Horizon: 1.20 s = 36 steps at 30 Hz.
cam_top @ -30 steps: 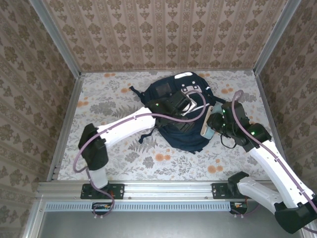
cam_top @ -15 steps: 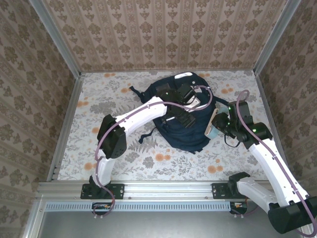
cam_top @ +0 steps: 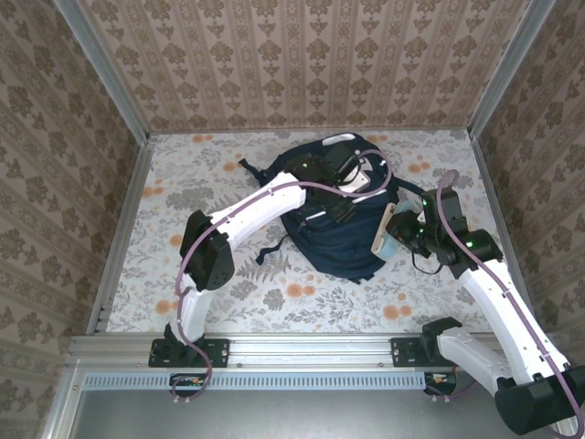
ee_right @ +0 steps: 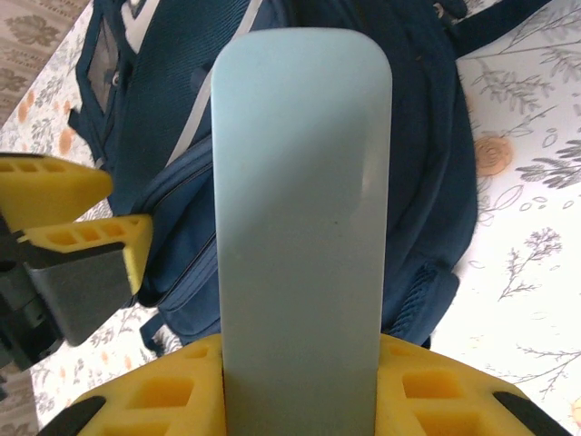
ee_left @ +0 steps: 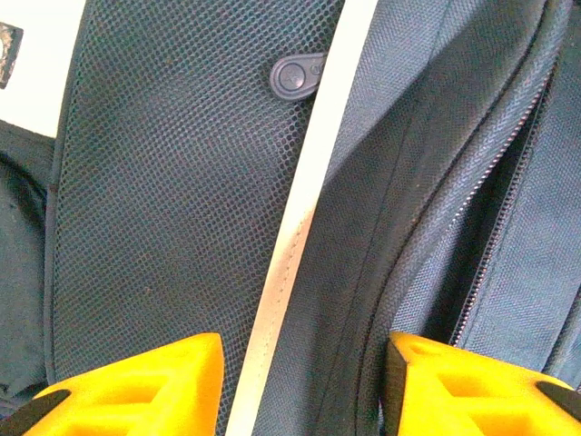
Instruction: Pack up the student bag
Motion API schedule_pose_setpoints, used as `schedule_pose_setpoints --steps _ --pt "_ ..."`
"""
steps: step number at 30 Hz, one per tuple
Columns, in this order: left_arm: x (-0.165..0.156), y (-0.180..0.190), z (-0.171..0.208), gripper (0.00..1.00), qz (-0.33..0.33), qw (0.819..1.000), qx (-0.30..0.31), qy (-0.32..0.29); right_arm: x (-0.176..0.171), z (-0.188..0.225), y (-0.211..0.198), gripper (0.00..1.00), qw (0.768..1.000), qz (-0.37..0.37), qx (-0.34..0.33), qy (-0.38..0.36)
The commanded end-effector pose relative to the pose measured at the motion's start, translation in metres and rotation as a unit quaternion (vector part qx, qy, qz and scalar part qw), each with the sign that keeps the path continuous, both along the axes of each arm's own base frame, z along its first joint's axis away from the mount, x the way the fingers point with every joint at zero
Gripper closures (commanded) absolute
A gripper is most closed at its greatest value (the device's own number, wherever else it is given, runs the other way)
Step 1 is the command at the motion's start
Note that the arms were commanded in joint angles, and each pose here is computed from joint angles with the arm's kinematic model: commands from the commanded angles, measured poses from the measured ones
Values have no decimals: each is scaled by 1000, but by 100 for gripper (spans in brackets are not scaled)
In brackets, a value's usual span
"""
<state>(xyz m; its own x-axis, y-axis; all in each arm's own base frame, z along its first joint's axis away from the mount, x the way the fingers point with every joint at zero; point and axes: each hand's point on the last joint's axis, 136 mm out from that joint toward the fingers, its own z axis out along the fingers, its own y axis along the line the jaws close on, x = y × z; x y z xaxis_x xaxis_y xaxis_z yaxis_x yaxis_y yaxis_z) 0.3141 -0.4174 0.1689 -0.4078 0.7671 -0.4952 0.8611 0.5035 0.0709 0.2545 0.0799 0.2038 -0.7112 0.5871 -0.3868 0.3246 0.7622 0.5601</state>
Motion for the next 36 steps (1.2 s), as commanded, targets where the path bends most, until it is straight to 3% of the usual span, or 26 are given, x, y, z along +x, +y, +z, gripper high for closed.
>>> schedule_pose_setpoints --steps 1,12,19,26,32,36 --pt "14 4 -4 53 -27 998 28 -50 4 8 10 78 999 10 34 -13" --pt "-6 13 -38 48 -85 993 76 -21 7 5 0 77 1000 -12 19 -4" --pt "-4 6 -31 66 -86 994 62 -39 9 3 0 77 1000 -15 21 1" --pt "11 -1 20 90 -51 993 7 -107 13 12 12 77 998 -2 61 -15" --pt "30 0 85 93 33 983 -85 -162 23 24 46 77 986 51 151 -42" --pt "30 -3 112 93 48 977 -124 -167 34 33 63 77 974 77 203 -57"
